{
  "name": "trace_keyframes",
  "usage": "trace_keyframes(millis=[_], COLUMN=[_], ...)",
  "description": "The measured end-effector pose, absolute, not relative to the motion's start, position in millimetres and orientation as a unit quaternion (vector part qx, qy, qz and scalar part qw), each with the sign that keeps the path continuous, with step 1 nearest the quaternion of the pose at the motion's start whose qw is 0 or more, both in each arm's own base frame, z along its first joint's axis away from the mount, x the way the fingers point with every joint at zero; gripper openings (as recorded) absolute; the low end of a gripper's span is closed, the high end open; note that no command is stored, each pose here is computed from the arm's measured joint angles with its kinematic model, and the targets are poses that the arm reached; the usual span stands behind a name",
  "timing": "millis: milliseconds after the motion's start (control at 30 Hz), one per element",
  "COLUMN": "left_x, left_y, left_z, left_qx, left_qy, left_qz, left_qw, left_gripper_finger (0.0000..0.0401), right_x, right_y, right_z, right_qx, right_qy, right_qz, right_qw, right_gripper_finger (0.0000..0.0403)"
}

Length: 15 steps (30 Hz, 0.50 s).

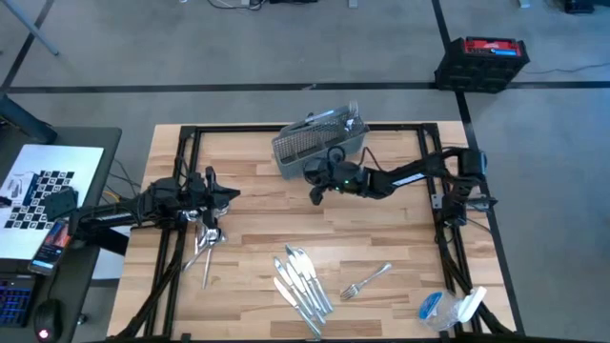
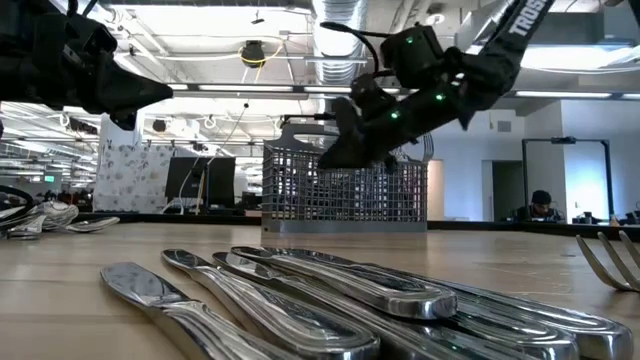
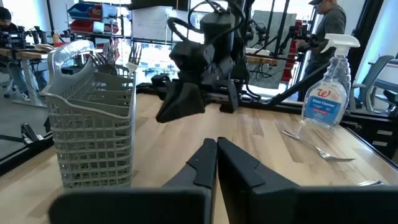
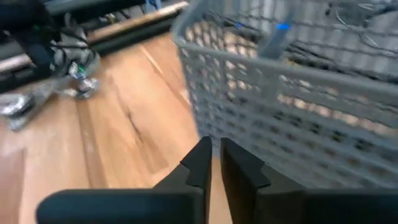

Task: Sort silverware
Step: Adjust the gray organizer

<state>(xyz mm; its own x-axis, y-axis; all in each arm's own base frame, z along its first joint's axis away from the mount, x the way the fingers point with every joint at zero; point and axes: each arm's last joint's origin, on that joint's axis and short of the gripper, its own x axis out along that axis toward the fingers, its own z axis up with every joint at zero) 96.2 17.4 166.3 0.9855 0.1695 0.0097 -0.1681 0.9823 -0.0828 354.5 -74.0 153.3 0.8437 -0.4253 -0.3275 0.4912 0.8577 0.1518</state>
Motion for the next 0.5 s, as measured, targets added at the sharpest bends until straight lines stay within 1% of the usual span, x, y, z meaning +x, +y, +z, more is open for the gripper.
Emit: trace_keyframes(millis=[133,300,500], left_x=[96,96,96], left_y=[17,17,17], left_z=[166,166,166], left_qx=[-0.041,-0.041,-0.041], left_qy=[-0.008,-0.008,-0.009], left_qz=[0.085,0.085,0.085], left_qw=[0.996,0.996,0.996], left_gripper_finger=[0.0,0.0,0.0], right_x=[364,375,372], right_y=[-86,-97,-115], right_z=[145,151,154], right_qx=[0.113,0.109,0.093], right_qy=[0.153,0.135,0.134], right_qz=[-0.255,-0.262,-0.281], right_qw=[0.948,0.949,0.946], right_gripper_finger=[0.0001,0.0001,0.0])
